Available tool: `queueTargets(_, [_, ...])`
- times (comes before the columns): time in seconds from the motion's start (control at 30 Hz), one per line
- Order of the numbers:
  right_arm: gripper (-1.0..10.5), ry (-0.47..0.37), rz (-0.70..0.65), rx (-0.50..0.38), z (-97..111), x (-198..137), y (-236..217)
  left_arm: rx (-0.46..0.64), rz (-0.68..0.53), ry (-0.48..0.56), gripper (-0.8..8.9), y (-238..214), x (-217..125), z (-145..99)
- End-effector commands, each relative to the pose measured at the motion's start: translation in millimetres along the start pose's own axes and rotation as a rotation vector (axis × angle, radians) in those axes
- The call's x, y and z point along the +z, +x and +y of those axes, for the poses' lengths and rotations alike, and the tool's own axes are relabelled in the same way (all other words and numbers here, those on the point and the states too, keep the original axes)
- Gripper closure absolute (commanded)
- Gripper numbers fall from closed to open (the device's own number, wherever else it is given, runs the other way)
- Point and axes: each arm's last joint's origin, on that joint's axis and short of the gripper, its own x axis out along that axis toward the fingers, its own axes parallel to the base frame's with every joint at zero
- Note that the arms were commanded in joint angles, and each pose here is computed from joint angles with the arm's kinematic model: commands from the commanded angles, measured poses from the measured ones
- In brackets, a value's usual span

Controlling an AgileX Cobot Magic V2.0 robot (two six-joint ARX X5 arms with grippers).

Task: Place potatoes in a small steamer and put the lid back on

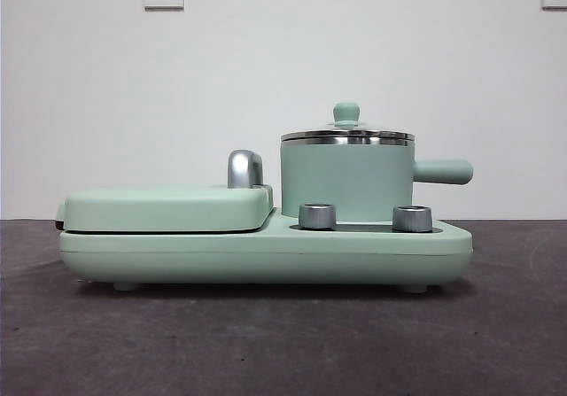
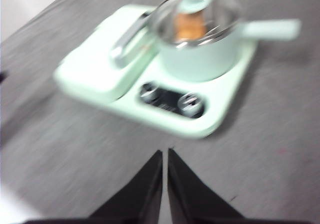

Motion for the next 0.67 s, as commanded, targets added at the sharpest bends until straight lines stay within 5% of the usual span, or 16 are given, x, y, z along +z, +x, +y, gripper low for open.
queueTargets(0.03, [9.3,-0.007,-0.075,-0.083,-11,-10,17,-0.003,0.02,0.005,8.08,2,-6,0])
queueTargets(0.2, [9.3,-0.101,-0.271,-0.299,-47,-53,56,-0.003,0.02,0.006,8.08,2,-6,0])
queueTargets(0.37, [9.3,-0.085,-0.351,-0.432,-71,-93,78,-0.003,0.02,0.006,8.08,2,-6,0])
queueTargets(0.67, [9.3,-0.064,-0.324,-0.482,-83,-126,93,-0.003,0.02,0.006,8.08,2,-6,0])
